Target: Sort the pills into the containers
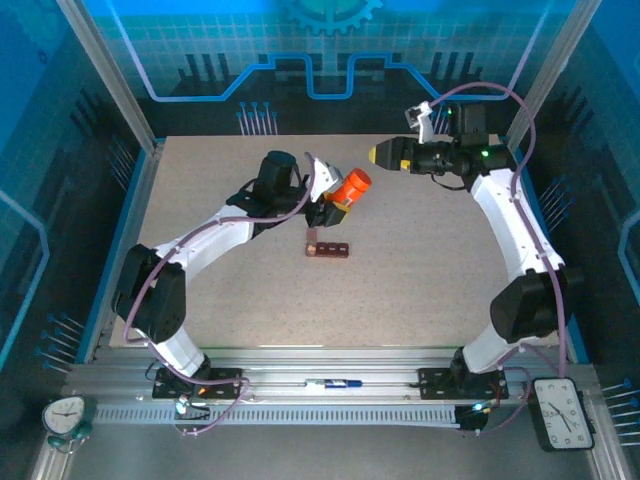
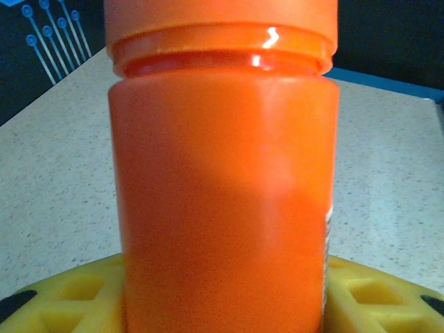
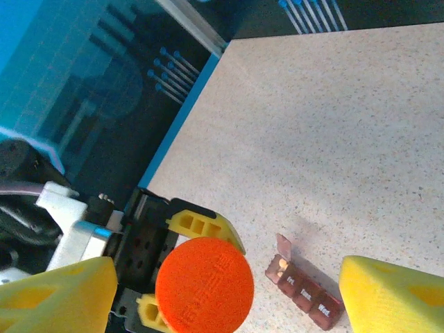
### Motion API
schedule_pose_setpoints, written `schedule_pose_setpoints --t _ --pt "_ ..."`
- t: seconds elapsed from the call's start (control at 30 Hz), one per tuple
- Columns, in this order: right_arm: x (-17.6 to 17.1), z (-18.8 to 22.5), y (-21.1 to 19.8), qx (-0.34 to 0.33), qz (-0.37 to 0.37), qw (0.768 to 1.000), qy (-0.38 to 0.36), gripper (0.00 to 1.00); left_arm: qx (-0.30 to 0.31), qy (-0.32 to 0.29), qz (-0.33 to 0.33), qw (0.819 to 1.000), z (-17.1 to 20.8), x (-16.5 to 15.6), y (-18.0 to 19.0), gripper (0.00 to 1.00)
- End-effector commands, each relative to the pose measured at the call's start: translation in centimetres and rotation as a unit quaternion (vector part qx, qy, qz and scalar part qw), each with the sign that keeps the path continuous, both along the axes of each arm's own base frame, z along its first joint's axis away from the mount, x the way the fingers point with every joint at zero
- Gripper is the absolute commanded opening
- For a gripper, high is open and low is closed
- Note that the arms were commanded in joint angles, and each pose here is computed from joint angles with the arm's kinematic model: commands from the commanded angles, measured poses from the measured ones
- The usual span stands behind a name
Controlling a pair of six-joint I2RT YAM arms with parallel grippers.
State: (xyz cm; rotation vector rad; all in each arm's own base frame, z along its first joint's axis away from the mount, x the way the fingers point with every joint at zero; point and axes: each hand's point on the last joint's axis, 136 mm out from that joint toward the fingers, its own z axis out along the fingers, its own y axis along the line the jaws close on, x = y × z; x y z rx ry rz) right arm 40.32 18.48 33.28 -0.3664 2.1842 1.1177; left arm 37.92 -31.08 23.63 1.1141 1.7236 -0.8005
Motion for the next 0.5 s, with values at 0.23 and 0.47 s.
schedule_pose_setpoints --t 0.23,0.47 --pt "-2.4 0.0 2.6 -0.01 0.125 0.992 -0.012 0.85 -0.022 0.023 -0.054 0.998 3.0 -1.9 -0.6 0.0" --pt "-3.2 -1.4 3.0 -0.015 0.141 0.99 0.005 0.84 -0.019 0.025 -0.058 0.998 2.9 -1.8 -0.8 0.0"
